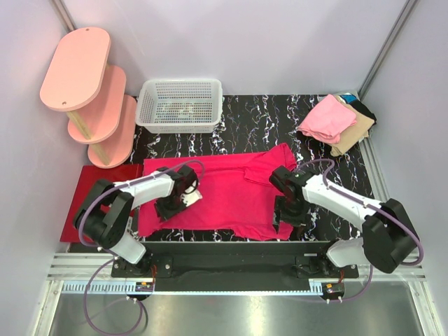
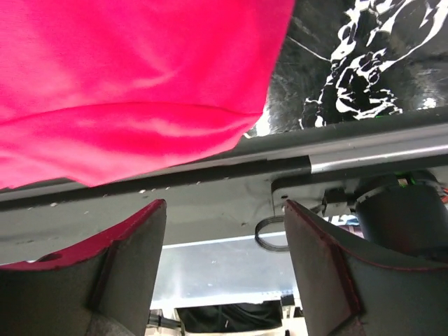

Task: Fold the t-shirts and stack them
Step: Flatten out the tshirt

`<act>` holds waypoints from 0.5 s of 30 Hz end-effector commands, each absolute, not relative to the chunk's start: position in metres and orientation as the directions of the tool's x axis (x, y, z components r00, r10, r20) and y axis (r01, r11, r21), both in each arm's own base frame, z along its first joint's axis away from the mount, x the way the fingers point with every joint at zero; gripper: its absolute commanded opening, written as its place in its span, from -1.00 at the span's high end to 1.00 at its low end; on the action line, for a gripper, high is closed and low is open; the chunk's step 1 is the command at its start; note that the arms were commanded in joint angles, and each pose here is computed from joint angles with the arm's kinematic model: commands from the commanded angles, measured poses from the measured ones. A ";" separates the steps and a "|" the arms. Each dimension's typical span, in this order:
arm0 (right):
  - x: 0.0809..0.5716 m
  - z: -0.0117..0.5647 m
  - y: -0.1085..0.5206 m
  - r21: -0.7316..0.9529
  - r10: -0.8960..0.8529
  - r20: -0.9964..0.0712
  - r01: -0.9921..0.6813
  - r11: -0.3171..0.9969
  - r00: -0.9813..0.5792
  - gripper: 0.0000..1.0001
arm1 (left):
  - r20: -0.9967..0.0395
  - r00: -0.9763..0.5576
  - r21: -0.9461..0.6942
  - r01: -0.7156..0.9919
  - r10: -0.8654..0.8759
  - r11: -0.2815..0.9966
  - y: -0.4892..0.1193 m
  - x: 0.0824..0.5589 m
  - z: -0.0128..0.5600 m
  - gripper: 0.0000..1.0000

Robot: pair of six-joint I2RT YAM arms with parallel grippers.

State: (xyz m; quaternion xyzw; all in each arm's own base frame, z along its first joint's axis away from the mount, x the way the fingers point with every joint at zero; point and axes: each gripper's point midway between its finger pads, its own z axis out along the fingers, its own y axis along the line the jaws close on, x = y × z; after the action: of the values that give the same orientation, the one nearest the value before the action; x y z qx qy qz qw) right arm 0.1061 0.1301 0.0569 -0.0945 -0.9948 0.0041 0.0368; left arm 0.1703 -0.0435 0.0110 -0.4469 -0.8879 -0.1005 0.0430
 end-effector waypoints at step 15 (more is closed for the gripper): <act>0.333 0.083 0.124 0.045 0.403 -0.248 0.405 0.913 -0.881 -0.61 | -0.134 -0.798 0.204 0.558 0.588 0.804 0.002 0.271 0.087 0.37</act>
State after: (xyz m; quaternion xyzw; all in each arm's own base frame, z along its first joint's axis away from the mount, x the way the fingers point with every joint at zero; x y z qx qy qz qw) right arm 0.3067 0.1395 0.0915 -0.1760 -0.9784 -0.0063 -0.1087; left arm 0.2397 -0.0238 0.0637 -0.3245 -0.9426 -0.0455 -0.0638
